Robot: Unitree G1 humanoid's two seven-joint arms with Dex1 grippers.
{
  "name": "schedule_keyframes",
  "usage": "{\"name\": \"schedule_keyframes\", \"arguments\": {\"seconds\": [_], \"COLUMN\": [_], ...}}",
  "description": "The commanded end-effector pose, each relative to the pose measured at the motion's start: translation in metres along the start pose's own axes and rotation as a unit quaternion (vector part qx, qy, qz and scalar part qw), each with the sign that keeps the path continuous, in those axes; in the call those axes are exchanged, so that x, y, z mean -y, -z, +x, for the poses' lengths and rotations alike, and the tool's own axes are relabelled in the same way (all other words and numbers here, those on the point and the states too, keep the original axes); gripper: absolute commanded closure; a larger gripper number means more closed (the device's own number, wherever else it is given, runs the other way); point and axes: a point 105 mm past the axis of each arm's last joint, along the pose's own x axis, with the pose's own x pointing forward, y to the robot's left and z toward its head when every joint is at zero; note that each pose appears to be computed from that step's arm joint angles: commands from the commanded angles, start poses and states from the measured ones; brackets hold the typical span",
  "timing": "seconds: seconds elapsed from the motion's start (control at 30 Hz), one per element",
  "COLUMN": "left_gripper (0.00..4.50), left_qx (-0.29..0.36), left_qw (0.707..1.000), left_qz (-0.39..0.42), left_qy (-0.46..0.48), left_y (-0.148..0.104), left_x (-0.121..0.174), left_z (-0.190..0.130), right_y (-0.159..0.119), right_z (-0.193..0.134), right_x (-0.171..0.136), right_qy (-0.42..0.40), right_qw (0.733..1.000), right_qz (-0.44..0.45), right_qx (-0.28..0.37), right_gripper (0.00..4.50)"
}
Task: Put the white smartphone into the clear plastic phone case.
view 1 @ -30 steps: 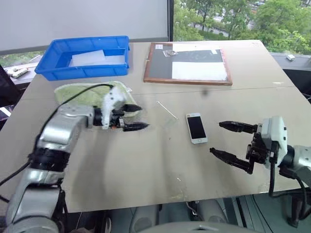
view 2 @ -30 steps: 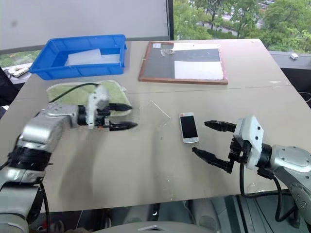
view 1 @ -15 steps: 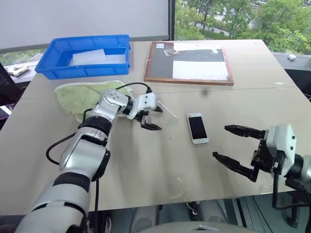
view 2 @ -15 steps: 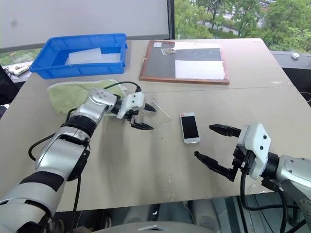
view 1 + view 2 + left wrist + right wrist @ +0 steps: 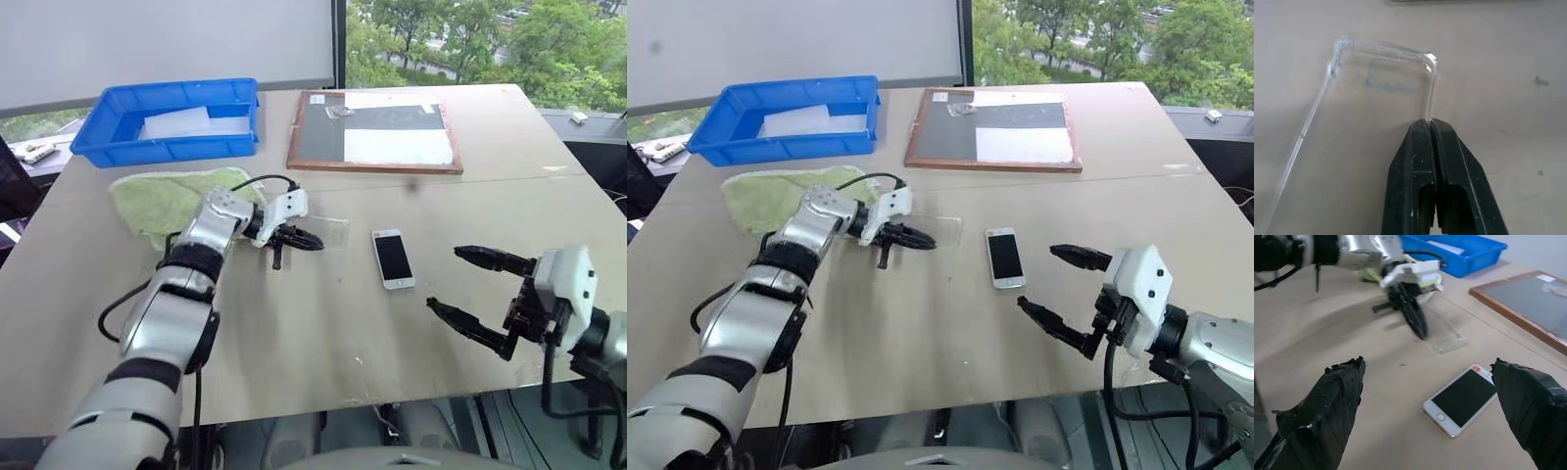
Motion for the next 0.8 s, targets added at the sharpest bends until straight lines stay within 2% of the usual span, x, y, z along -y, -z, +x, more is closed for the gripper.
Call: {"name": "schedule_keyframes", "arguments": {"seconds": [0.03, 0.2, 0.43, 0.47, 0.5, 0.53, 0.67, 0.8], "left_gripper": [4.49, 4.49, 4.49, 3.92, 3.63, 3.0, 1.19, 1.19], "left_qx": [0.011, -0.014, 0.002, 0.008, 0.012, 0.022, 0.062, 0.101], "left_qw": [1.0, 1.0, 0.999, 0.998, 0.998, 0.998, 0.996, 0.992], "left_qz": [-0.013, 0.011, -0.039, -0.044, -0.043, -0.045, -0.043, -0.053], "left_qy": [0.008, -0.01, -0.028, -0.033, -0.037, -0.042, -0.053, -0.052], "left_y": [-0.014, -0.007, -0.022, -0.026, -0.03, -0.035, -0.05, -0.054], "left_x": [0.028, 0.052, 0.06, 0.06, 0.061, 0.061, 0.061, 0.064], "left_z": [0.009, 0.029, 0.046, 0.046, 0.046, 0.045, 0.034, 0.007], "right_y": [0.012, 0.022, 0.036, 0.038, 0.04, 0.041, 0.051, 0.067], "right_z": [0.012, 0.031, 0.045, 0.049, 0.053, 0.056, 0.07, 0.083], "right_x": [0.012, 0.026, 0.039, 0.041, 0.043, 0.042, 0.041, 0.043], "right_qy": [0.045, 0.078, 0.114, 0.125, 0.131, 0.133, 0.152, 0.167], "right_qw": [0.998, 0.993, 0.987, 0.985, 0.983, 0.982, 0.976, 0.965], "right_qz": [0.013, 0.06, 0.066, 0.075, 0.082, 0.088, 0.112, 0.155], "right_qx": [-0.041, -0.059, -0.093, -0.096, -0.097, -0.097, -0.11, -0.126], "right_gripper": [0.0, 0.0, 0.0, 0.0, 0.0, 0.0, 0.0, 0.0]}}
